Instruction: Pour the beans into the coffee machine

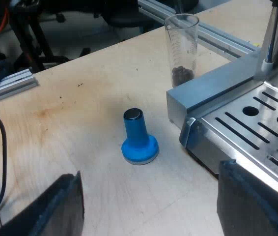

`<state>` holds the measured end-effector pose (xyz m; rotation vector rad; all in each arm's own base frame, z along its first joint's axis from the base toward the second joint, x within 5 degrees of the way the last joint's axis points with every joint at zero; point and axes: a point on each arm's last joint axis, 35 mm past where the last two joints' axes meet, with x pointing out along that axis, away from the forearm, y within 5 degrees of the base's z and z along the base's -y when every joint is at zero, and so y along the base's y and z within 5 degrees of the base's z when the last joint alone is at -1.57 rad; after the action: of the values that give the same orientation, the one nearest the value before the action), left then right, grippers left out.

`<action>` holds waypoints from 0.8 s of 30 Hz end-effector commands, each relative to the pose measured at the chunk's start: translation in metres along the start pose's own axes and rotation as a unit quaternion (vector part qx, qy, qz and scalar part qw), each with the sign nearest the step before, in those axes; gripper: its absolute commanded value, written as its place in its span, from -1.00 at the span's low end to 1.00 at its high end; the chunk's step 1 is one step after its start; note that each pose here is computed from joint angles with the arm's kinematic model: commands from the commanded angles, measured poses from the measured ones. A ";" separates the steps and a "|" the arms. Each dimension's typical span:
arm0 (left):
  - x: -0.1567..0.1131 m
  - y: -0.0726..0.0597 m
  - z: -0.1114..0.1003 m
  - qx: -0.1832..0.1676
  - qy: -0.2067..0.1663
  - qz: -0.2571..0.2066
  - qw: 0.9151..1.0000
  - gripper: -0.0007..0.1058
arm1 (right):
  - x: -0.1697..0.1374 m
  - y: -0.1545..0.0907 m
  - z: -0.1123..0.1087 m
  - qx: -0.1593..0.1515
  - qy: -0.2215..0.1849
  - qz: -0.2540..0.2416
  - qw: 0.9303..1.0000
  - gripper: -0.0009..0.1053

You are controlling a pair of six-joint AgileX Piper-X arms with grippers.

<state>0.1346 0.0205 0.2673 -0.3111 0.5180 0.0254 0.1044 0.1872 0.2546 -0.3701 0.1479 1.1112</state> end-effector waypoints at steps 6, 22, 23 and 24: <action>0.020 0.009 -0.007 0.045 -0.005 -0.007 0.999 0.55 | 0.000 -0.001 0.003 -0.005 -0.010 -0.002 1.000 0.14; 0.067 0.027 -0.034 0.066 -0.088 -0.014 0.994 0.55 | 0.000 -0.001 0.003 -0.005 -0.010 -0.002 1.000 0.14; 0.070 0.028 -0.034 0.066 -0.087 -0.015 0.994 0.55 | 0.000 -0.001 0.003 -0.005 -0.010 -0.002 1.000 0.14; 0.071 0.028 -0.035 0.066 -0.087 -0.015 0.994 0.55 | 0.000 -0.001 0.003 -0.005 -0.010 -0.002 1.000 0.14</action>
<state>0.1754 0.0336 0.1919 -0.1925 0.3722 -0.0029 0.1044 0.1872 0.2546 -0.3701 0.1479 1.1112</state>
